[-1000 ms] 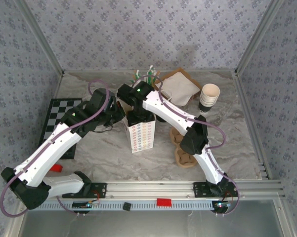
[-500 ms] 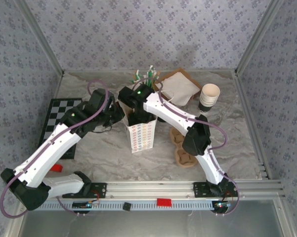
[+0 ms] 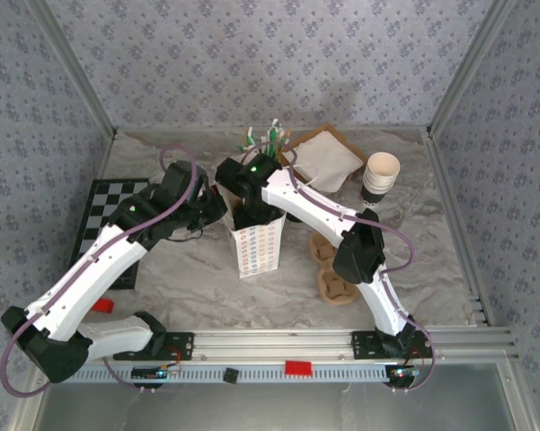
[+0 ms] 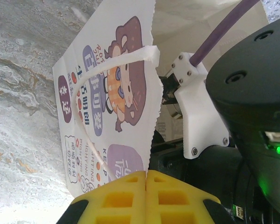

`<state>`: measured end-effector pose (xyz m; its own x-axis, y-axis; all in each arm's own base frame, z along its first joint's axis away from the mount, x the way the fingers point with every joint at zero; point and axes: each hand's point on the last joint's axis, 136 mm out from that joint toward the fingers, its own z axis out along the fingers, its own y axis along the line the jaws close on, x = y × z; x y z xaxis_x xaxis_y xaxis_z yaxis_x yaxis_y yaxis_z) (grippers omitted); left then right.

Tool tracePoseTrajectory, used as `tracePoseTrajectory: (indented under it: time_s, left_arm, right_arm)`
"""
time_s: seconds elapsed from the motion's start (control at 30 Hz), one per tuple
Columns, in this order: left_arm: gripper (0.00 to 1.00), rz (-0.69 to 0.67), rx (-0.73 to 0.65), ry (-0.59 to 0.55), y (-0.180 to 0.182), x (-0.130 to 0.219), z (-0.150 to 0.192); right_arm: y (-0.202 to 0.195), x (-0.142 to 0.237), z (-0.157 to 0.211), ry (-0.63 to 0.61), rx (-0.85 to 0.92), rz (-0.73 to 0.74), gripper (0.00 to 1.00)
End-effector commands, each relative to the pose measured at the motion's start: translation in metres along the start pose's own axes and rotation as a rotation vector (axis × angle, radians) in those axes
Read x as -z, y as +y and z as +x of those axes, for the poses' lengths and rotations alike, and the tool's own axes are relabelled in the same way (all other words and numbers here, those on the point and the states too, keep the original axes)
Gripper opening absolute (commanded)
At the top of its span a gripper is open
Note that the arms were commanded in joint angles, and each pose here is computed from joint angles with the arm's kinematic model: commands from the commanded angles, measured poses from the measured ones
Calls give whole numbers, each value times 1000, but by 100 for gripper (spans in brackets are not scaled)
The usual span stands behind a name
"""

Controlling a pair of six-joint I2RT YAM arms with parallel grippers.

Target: Pack the takeout coffee

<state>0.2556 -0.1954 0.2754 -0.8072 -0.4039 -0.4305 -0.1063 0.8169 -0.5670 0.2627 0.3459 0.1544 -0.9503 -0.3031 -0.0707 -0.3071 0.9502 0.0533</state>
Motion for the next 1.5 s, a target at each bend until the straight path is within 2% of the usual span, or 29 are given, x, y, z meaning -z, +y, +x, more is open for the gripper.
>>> tracePoseTrajectory:
  time_s: [0.0,0.33,0.5,0.73,1.47]
  left_arm:
    - [0,6,-14,16,-2,2,1]
    - [0,-11,-13,11,2,0,1]
    - [12,-5,-27,18,-1,1,1]
    - [11,10,-34,23,-5,1,0]
    - [11,8,-24,29,-3,-2,1]
  right_arm:
    - [13,-10,2,12,16,-33,55]
    - [11,-23,-1,15,10,-37,55]
    - [11,-26,-1,19,0,-69,55]
    - [21,-10,-4,-8,19,-87,55]
    - [18,-46,0,46,14,-79,55]
